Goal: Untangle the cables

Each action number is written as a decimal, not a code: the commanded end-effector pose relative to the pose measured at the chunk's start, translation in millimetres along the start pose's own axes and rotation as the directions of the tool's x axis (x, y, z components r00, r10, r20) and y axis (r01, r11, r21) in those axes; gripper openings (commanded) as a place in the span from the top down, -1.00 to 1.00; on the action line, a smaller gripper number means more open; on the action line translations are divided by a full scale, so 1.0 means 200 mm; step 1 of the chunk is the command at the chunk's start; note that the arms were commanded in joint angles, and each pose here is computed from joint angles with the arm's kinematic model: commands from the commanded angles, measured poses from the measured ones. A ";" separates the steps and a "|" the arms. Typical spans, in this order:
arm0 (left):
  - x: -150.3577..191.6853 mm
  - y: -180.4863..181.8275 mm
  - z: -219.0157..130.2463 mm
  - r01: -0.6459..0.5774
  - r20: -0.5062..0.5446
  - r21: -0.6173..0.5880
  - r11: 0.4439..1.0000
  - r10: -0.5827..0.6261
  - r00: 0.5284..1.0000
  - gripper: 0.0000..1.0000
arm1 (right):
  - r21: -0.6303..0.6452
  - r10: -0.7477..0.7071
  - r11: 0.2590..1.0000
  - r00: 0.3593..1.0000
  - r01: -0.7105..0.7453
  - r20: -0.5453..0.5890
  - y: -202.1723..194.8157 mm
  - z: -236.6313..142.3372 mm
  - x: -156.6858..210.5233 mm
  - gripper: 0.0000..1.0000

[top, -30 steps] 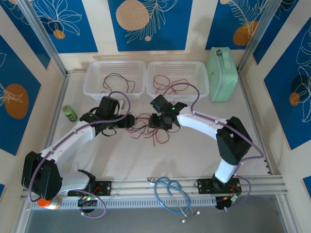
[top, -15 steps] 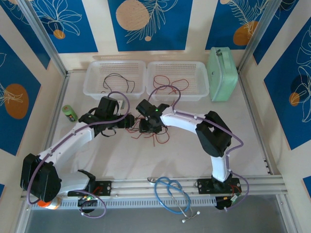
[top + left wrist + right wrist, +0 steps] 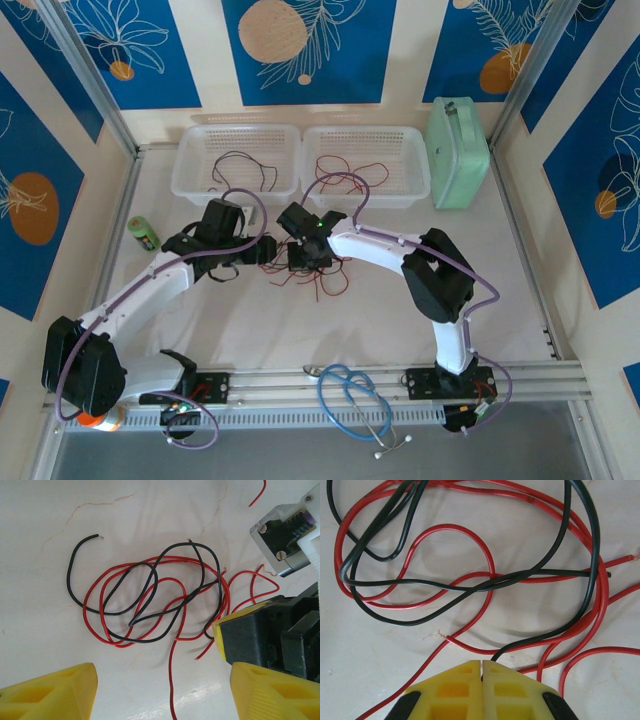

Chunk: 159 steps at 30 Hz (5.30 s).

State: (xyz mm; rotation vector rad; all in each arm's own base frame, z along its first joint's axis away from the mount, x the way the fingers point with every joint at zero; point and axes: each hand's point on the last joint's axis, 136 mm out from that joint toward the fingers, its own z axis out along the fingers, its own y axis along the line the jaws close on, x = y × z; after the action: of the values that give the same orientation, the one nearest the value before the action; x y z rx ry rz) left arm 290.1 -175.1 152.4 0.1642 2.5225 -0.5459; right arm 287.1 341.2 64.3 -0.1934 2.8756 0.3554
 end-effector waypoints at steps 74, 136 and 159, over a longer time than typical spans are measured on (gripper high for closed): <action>-0.65 -0.51 -0.57 -0.402 0.527 -0.182 0.897 0.435 0.730 1.00 | -0.504 0.250 0.848 0.714 0.165 0.654 -0.18 -2.18 -0.32 0.83; -1.18 0.79 0.15 0.131 0.035 -0.361 0.924 -0.127 0.991 -0.48 | -0.293 0.332 0.919 0.918 -0.263 0.218 -0.60 -0.91 0.39 -0.66; -0.01 -0.07 -0.15 0.068 -0.105 -0.084 0.994 -0.076 0.992 -0.43 | -0.270 0.293 0.934 0.932 -0.232 0.214 -0.63 -0.87 0.40 -0.57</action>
State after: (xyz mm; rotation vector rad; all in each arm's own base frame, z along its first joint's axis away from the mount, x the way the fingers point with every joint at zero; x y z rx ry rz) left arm 287.9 -159.5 186.0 0.1306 2.6695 -0.3696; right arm 191.7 168.2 179.4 0.2179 2.6064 0.7265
